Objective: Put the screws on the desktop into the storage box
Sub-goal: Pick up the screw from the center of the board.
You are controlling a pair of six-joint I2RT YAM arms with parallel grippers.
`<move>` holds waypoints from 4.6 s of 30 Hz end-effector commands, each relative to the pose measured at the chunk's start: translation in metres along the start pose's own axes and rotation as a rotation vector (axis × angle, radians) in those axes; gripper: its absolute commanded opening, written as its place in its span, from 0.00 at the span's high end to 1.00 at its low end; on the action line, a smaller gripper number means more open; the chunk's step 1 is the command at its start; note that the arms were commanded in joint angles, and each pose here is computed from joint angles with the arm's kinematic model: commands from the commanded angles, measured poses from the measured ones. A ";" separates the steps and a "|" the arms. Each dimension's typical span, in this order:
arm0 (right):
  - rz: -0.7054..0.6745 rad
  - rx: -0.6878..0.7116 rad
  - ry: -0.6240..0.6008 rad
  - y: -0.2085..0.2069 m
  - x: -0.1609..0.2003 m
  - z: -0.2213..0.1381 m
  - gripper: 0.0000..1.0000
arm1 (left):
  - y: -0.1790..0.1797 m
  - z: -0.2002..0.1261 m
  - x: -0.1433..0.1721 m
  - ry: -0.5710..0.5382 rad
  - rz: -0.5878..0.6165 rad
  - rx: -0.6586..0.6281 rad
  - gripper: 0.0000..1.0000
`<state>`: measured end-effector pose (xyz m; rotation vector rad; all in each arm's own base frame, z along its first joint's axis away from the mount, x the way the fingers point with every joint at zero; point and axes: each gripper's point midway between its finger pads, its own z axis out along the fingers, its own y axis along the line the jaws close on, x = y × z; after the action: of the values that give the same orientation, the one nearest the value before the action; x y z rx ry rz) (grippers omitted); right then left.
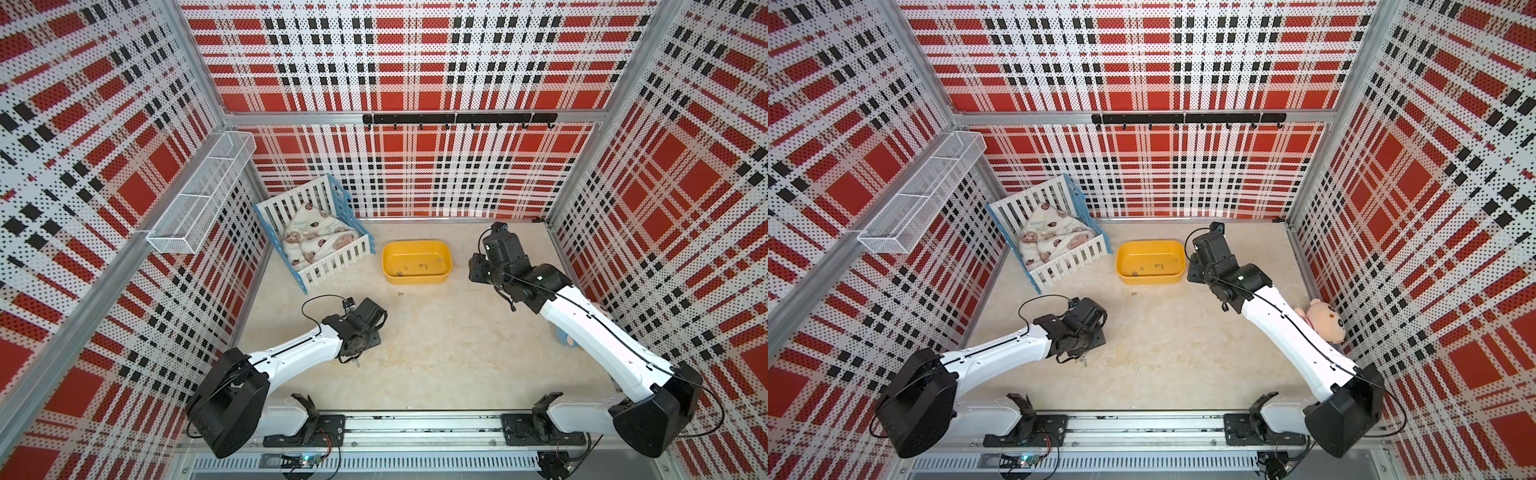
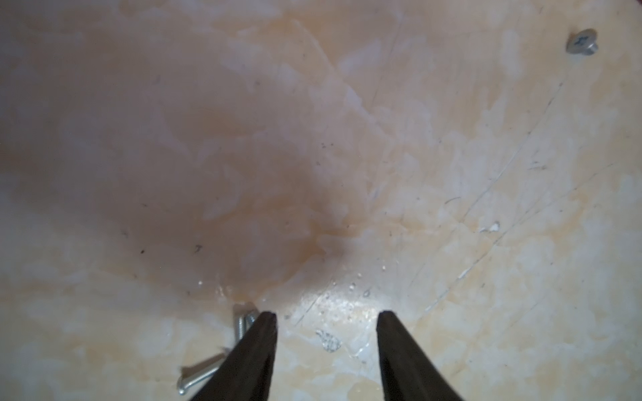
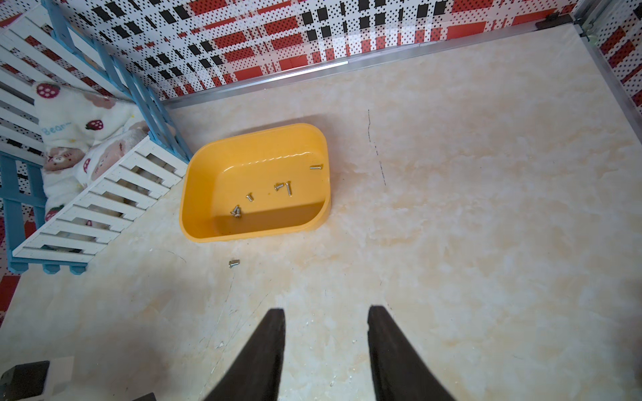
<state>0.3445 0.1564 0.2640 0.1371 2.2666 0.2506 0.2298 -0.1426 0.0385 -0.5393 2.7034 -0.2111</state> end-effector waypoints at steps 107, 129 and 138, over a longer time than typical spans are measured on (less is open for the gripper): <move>-0.014 -0.010 0.033 -0.002 0.019 0.005 0.56 | 0.056 0.024 -0.009 0.059 0.114 -0.253 0.70; -0.014 -0.008 0.038 -0.003 0.022 0.006 0.56 | 0.052 0.029 -0.018 0.046 0.136 -0.258 0.91; -0.012 -0.011 0.041 -0.003 0.022 0.005 0.56 | -0.004 -0.020 -0.058 -0.080 0.186 -0.168 1.00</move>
<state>0.3360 0.1574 0.2408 0.1196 2.3157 0.2531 0.2524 -0.1045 0.0366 -0.3891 2.7729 0.1366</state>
